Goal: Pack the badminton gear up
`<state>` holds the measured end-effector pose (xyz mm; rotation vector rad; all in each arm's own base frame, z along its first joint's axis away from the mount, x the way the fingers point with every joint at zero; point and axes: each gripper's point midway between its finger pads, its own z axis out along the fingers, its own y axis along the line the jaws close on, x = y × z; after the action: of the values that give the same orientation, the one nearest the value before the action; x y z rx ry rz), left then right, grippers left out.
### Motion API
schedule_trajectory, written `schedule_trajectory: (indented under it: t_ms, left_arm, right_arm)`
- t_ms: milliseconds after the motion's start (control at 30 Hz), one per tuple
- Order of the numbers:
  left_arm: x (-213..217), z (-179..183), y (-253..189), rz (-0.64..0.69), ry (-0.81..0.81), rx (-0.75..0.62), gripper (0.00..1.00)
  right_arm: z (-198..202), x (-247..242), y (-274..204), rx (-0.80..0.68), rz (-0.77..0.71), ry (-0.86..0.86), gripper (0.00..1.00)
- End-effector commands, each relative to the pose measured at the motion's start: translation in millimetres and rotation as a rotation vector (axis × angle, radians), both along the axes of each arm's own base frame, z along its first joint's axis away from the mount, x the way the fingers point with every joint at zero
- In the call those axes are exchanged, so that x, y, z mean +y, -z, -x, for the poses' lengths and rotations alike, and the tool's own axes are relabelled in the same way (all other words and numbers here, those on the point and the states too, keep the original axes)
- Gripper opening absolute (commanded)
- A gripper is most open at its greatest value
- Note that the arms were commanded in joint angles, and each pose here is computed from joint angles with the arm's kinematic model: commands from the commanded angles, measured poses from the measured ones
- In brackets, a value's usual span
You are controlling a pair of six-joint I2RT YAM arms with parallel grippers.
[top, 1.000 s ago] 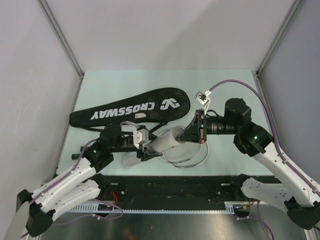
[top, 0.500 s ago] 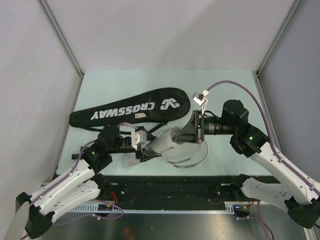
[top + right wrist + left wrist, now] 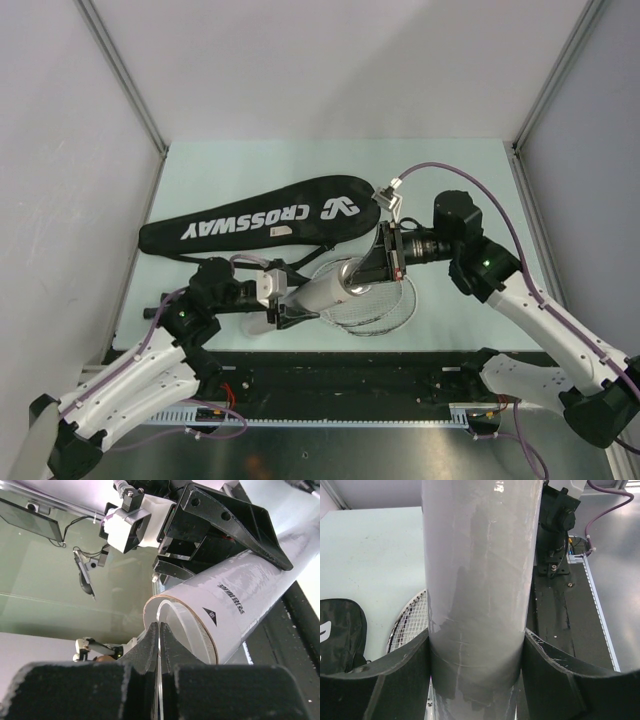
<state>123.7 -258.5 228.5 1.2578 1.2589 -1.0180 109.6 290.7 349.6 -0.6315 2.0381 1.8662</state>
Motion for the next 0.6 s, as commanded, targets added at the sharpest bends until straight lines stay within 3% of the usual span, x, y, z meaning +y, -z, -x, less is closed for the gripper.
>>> schedule_trajectory:
  t_ms: [0,167,567]
  left_arm:
    - [-3,12,-51,0.143,0.093,-0.227,0.00]
    - [-3,11,-50,0.143,0.090,-0.221,0.01]
    - [-3,13,-53,0.154,0.095,-0.221,0.00]
  right_arm:
    - [2,5,4,0.066,-0.002,-0.033,0.00]
    - [4,8,-24,-0.001,-0.119,-0.028,0.00]
    - [23,14,-33,0.037,-0.194,-0.115,0.00]
